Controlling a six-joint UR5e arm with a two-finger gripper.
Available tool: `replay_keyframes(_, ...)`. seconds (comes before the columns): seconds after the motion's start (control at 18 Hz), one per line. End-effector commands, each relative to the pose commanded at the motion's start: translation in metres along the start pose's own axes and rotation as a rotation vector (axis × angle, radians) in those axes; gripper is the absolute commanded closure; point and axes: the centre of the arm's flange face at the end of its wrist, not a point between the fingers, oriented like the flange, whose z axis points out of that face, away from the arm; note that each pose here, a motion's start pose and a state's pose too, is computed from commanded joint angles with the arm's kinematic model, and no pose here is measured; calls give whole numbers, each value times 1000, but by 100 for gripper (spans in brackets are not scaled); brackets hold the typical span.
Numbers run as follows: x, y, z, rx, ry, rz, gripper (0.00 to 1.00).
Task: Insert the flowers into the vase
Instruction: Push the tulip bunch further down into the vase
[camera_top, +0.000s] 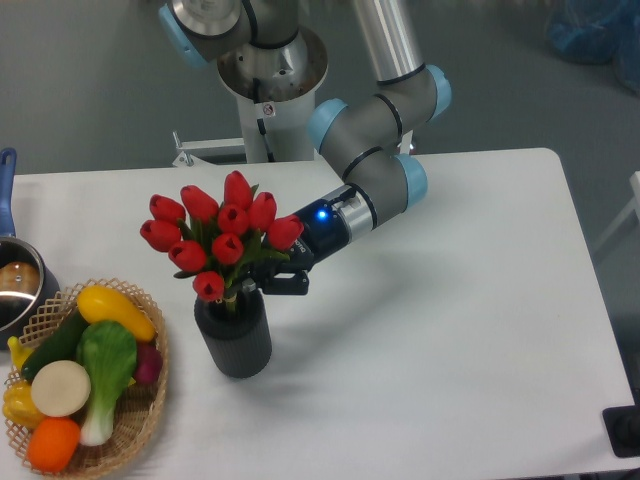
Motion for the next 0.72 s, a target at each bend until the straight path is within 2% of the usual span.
replay_keyframes(0.72, -5, 14, -1, -2, -2, -23, 90)
